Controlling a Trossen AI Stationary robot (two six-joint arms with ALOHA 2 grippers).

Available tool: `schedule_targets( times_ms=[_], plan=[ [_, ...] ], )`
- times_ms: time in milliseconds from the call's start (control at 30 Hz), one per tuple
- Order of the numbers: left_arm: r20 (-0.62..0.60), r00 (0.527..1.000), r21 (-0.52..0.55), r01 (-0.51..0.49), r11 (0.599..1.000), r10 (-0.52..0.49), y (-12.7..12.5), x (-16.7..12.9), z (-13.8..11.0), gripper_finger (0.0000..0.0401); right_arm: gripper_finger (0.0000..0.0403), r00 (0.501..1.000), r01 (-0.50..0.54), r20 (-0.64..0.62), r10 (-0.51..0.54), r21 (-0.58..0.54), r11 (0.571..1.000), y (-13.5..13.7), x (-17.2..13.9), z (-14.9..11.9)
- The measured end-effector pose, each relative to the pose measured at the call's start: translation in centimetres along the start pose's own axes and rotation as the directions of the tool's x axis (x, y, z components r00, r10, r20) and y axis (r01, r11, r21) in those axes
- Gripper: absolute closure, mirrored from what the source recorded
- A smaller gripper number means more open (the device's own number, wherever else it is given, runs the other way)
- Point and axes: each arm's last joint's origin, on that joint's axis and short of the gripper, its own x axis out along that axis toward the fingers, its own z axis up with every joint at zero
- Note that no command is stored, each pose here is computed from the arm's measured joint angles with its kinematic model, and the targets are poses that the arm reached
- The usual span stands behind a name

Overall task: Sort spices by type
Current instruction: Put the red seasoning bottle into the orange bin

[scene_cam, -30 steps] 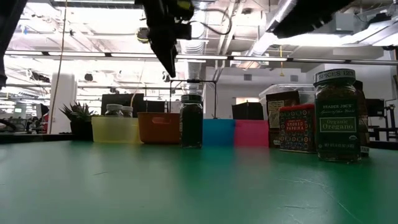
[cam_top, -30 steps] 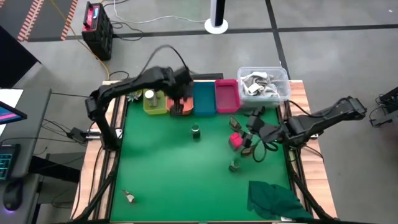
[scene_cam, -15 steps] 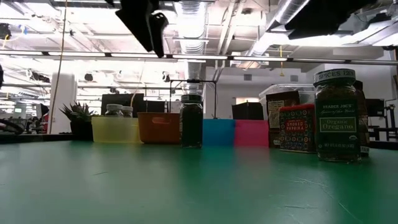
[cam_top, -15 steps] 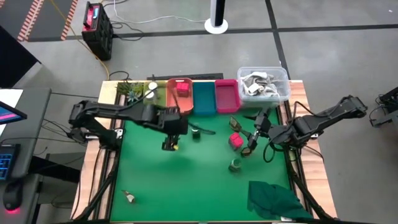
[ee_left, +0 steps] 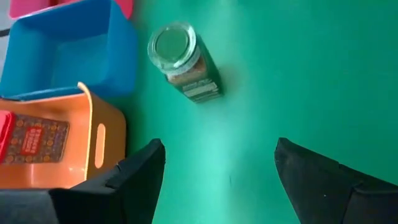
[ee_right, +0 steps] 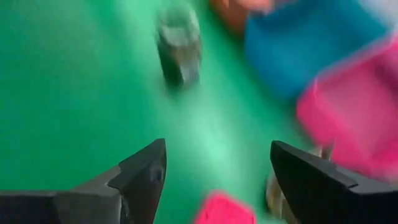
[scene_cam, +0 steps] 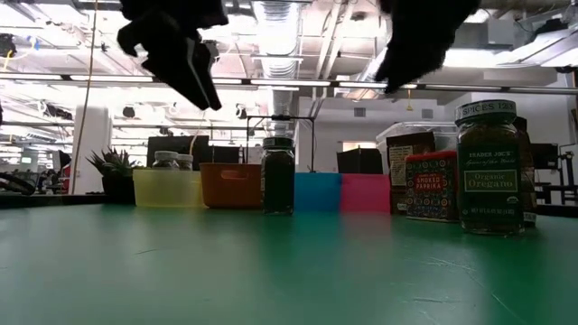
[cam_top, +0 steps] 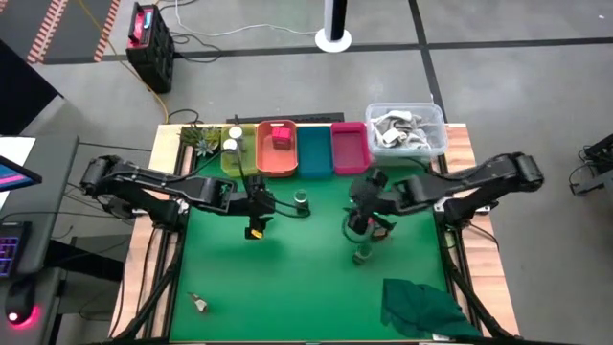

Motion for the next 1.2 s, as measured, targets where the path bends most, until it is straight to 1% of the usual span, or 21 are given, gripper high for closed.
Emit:
schedule_targets(
  times_ms=[100,200,333,433,600,767,833,1000,1100,1200],
  plan=[
    [0.015,1.0,-0.007,-0.024,1.0,0.024,0.1,0.0,-0.6,0.0111,0.009,0.979,0.061,-0.197,-0.051,0.041,0.997,-0.5,1.3,0.6],
    [0.034,0.999,-0.016,-0.036,0.999,0.036,0.1,-0.1,-1.0,0.0111,0.009,0.935,0.112,-0.344,-0.081,0.071,0.991,-0.7,2.0,0.9],
    [0.036,0.999,-0.031,-0.035,0.999,0.037,0.1,-0.2,-1.0,0.0111,0.009,0.897,0.093,-0.441,-0.035,0.112,0.989,-0.2,2.6,0.9],
    [0.035,0.999,-0.033,-0.035,0.999,0.036,0.1,-0.2,-1.1,0.0111,0.009,0.865,0.113,-0.5,-0.036,0.125,0.986,-0.2,3.4,0.5],
    [0.036,0.999,-0.043,-0.034,0.998,0.036,0.1,-0.2,-1.0,0.0111,0.009,0.813,0.162,-0.578,-0.074,0.103,0.981,0.0,4.8,-0.3],
    [0.054,0.998,-0.098,-0.028,0.995,0.034,0.0,-0.2,-0.9,0.0111,0.009,0.771,0.187,-0.629,-0.096,0.08,0.979,0.2,5.8,-0.8],
    [0.079,0.996,-0.112,-0.021,0.993,0.03,-0.4,0.3,-1.2,0.0111,0.009,0.771,0.187,-0.629,-0.096,0.08,0.979,0.3,5.9,-0.9],
    [0.11,0.994,-0.119,-0.002,0.993,0.015,-1.5,1.5,-2.8,0.0111,0.009,0.794,0.161,-0.604,-0.075,0.09,0.983,0.5,6.1,-0.6],
    [0.08,0.997,-0.124,-0.004,0.992,0.014,-1.7,1.9,-3.6,0.0111,0.009,0.79,0.163,-0.608,-0.079,0.084,0.983,0.4,6.1,-0.6],
    [0.083,0.996,-0.147,-0.001,0.989,0.014,-1.8,2.0,-3.7,0.0111,0.009,0.789,0.159,-0.61,-0.075,0.084,0.984,0.3,6.2,-0.6]
  ],
)
